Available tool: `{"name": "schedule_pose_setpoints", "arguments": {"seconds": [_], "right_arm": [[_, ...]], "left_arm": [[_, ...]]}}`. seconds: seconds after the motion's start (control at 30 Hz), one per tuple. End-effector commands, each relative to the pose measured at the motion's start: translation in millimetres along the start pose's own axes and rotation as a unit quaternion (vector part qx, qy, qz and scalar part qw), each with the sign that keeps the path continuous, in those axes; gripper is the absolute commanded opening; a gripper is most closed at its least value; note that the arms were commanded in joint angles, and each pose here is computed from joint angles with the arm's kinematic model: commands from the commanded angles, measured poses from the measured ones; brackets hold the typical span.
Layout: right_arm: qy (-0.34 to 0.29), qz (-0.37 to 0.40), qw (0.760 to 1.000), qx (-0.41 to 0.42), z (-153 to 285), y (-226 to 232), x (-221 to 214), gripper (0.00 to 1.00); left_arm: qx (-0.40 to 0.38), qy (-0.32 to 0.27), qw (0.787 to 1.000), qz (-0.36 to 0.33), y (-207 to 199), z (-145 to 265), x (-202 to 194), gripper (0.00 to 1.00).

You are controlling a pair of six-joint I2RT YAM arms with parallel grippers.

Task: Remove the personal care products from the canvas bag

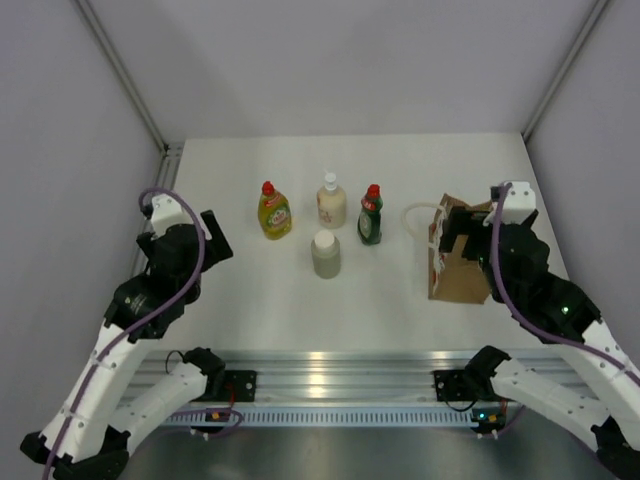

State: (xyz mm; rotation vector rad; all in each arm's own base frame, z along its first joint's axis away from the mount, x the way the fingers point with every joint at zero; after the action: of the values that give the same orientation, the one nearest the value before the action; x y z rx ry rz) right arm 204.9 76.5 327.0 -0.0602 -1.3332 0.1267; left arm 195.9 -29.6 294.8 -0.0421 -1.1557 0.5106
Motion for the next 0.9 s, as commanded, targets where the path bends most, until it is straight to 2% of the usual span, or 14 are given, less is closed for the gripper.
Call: {"name": "schedule_pose_setpoints", "arguments": {"seconds": [0.0, 0.17, 0.47, 0.87], "right_arm": [[0.029, 0.018, 0.998, -0.051, 23, -32, -13, 0.99], [0.028, 0.006, 0.998, -0.063, 43, -50, -16, 0.99], [0.03, -0.001, 0.998, -0.053, 62, -62, -31, 0.99], [0.039, -0.004, 0.998, -0.053, 63, -62, -47, 0.99]], "left_arm": [[0.01, -0.033, 0.999, 0.004, 19, 21, 18, 0.98], [0.001, -0.044, 0.999, 0.017, 31, 41, 29, 0.98], [-0.007, -0.024, 1.0, 0.004, 42, 54, 23, 0.98], [-0.026, 0.01, 1.0, 0.004, 37, 48, 4, 0.98]]}}
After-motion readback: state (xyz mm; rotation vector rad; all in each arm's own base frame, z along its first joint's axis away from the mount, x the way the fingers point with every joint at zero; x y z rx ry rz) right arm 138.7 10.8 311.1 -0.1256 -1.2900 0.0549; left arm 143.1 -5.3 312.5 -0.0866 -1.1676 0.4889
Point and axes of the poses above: each gripper's point midway between its finger pads, its own z axis back along the fingers, its own y axis along the line the jaws close on, x = y × z, the point moved 4 cm from there along z, back along the fingers, and after that the axes turned 10 degrees about z, right-handed, at the moved point
